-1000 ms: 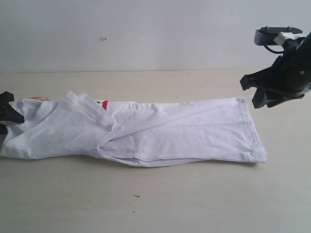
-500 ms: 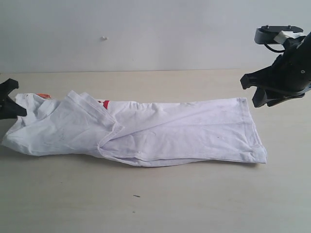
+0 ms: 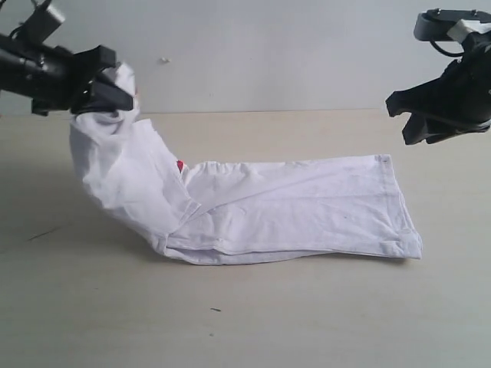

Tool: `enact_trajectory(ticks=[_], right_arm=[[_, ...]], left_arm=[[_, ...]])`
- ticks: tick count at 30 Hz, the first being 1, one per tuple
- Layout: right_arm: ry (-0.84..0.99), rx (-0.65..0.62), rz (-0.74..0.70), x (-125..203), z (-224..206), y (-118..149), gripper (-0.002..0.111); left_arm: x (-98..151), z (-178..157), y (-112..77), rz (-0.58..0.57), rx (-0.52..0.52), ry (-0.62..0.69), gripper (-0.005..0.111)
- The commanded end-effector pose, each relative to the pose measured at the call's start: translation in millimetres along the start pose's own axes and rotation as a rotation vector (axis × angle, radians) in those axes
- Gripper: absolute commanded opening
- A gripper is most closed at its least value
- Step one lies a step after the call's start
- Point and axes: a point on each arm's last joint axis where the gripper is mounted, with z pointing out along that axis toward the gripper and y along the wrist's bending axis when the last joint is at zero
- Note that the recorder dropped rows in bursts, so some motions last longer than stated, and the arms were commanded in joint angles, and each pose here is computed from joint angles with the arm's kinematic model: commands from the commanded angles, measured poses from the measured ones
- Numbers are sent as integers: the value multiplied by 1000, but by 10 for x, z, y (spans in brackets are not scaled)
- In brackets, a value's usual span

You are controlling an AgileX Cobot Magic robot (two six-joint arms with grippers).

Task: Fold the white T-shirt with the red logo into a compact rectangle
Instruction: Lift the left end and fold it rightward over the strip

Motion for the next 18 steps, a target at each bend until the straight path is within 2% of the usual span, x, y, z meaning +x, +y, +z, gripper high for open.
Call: enact_trajectory(ticks=[1, 5, 8, 10, 12, 17, 18], right_arm=[[-72, 0, 9, -43, -154, 25, 32], [-94, -5, 12, -48, -221, 39, 32], [-94, -11, 17, -46, -234, 46, 33], [-95, -16, 22, -47, -234, 51, 34], [-93, -20, 26, -45, -234, 55, 36], [-68, -26, 27, -22, -232, 60, 38], [-68, -26, 27, -22, -232, 60, 38]], left_arm=[[-4, 217, -681, 104, 107, 9, 0], [106, 517, -1168, 191, 135, -13, 0], [244, 767, -1413, 233, 168, 21, 0], [378, 959, -1569, 281, 198, 70, 6], [483, 1133, -1675, 307, 211, 99, 18], [532, 1369, -1726, 311, 197, 83, 71], [545, 1384, -1727, 315, 206, 101, 77]])
